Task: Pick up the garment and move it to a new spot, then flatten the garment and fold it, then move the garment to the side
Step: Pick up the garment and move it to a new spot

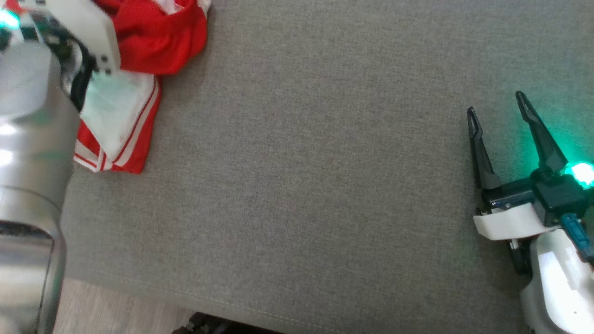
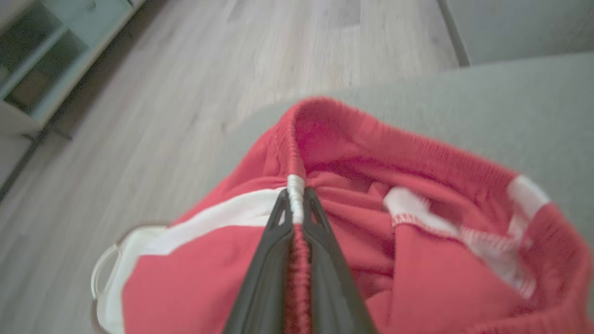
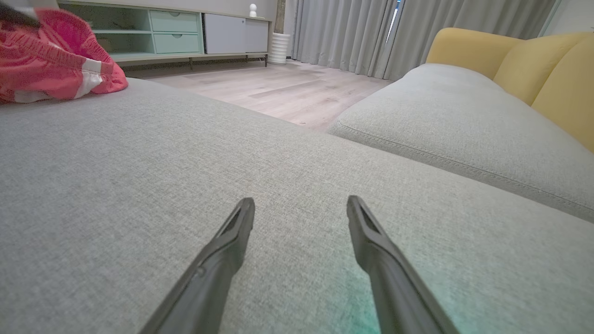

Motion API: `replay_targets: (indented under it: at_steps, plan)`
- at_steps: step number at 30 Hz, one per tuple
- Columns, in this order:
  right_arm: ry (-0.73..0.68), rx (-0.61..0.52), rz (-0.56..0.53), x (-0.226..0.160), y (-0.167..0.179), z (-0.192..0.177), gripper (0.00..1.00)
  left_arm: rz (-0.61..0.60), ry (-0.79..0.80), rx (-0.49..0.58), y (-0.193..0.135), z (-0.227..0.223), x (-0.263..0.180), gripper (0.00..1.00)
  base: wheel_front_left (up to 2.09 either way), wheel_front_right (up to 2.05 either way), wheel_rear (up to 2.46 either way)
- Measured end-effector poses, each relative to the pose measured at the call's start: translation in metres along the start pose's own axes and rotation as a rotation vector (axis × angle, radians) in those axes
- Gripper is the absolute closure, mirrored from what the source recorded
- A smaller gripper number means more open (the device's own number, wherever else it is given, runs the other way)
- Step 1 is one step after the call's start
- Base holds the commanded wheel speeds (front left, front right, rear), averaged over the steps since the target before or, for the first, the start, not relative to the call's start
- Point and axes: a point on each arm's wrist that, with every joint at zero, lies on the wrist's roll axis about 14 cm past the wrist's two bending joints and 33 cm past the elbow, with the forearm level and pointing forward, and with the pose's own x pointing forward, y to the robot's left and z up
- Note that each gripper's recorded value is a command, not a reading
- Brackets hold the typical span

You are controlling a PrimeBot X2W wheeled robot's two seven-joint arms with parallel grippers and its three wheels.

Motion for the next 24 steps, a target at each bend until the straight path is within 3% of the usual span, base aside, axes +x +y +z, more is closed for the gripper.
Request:
replay_targets:
  at_steps: [5, 13, 20, 24]
  plan:
    - [-0.004, 0.004, -0.006, -0.002, 0.001, 0.013, 0.0, -0.006, -0.254, 0.071, 0.002, 0.083, -0.022, 1.0, 0.0, 0.0, 0.0]
    - [-0.036, 0.052, -0.052, -0.031, 0.008, 0.045, 0.0, -0.067, -0.421, 0.155, -0.017, 0.134, -0.071, 1.0, 0.0, 0.0, 0.0]
    - [-0.057, 0.071, -0.14, -0.081, -0.004, 0.065, 0.0, -0.167, -0.596, 0.277, -0.059, 0.197, -0.126, 1.0, 0.0, 0.0, 0.0]
    - [-0.092, 0.107, -0.223, -0.112, -0.018, 0.078, 0.0, -0.274, -0.686, 0.302, -0.104, 0.23, -0.157, 1.0, 0.0, 0.0, 0.0]
